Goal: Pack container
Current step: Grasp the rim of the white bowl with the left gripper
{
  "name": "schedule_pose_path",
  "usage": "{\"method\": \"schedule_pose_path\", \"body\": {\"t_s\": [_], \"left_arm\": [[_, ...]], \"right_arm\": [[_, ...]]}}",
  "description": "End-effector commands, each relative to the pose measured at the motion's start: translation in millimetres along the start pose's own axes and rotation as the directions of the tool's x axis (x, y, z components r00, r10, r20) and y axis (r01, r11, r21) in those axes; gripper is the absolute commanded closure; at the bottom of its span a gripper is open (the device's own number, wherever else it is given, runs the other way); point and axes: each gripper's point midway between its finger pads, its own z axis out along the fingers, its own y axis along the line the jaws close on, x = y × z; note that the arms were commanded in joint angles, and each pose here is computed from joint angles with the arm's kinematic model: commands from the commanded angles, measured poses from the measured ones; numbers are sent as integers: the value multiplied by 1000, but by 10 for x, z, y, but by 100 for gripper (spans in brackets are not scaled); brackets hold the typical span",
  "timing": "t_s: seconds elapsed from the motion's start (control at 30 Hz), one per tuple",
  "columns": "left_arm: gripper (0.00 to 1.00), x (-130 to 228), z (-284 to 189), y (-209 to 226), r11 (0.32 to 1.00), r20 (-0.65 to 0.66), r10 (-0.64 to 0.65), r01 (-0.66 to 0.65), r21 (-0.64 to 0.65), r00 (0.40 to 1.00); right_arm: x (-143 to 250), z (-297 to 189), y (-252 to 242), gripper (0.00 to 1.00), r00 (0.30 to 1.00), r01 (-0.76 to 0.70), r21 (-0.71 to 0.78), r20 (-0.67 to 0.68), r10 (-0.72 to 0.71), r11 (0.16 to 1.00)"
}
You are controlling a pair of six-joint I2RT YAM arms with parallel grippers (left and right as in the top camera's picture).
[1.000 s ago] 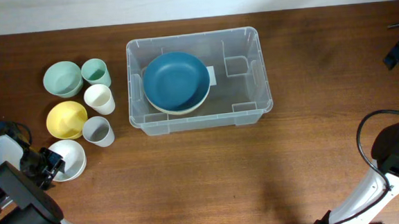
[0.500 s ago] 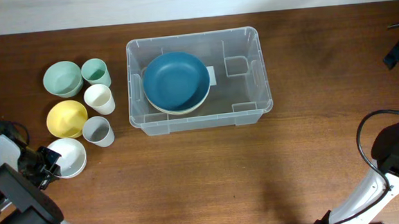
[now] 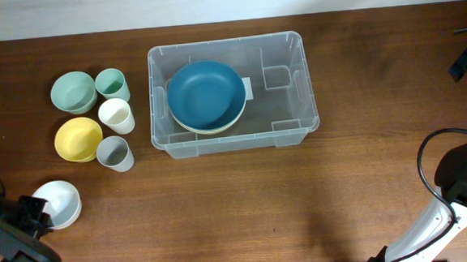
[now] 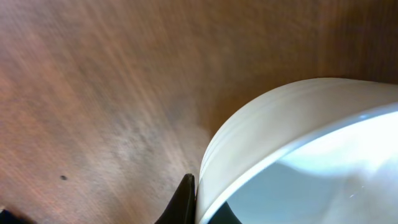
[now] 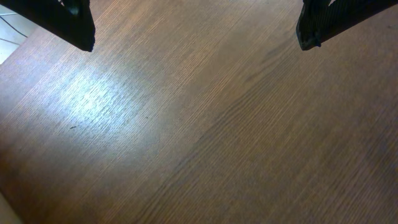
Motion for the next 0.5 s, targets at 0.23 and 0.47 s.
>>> {"method": "schedule_pose_path", "body": {"t_s": [0.23, 0.47], "left_arm": [[99, -217, -687, -38, 992, 190, -64, 40, 124, 980], [98, 16, -1515, -445, 916, 342, -6, -132, 379, 940]], "right_arm": [[-6, -19, -14, 1, 1000, -10, 13, 9, 10, 1000], [-6, -19, -14, 1, 1000, -10, 13, 9, 10, 1000]]}}
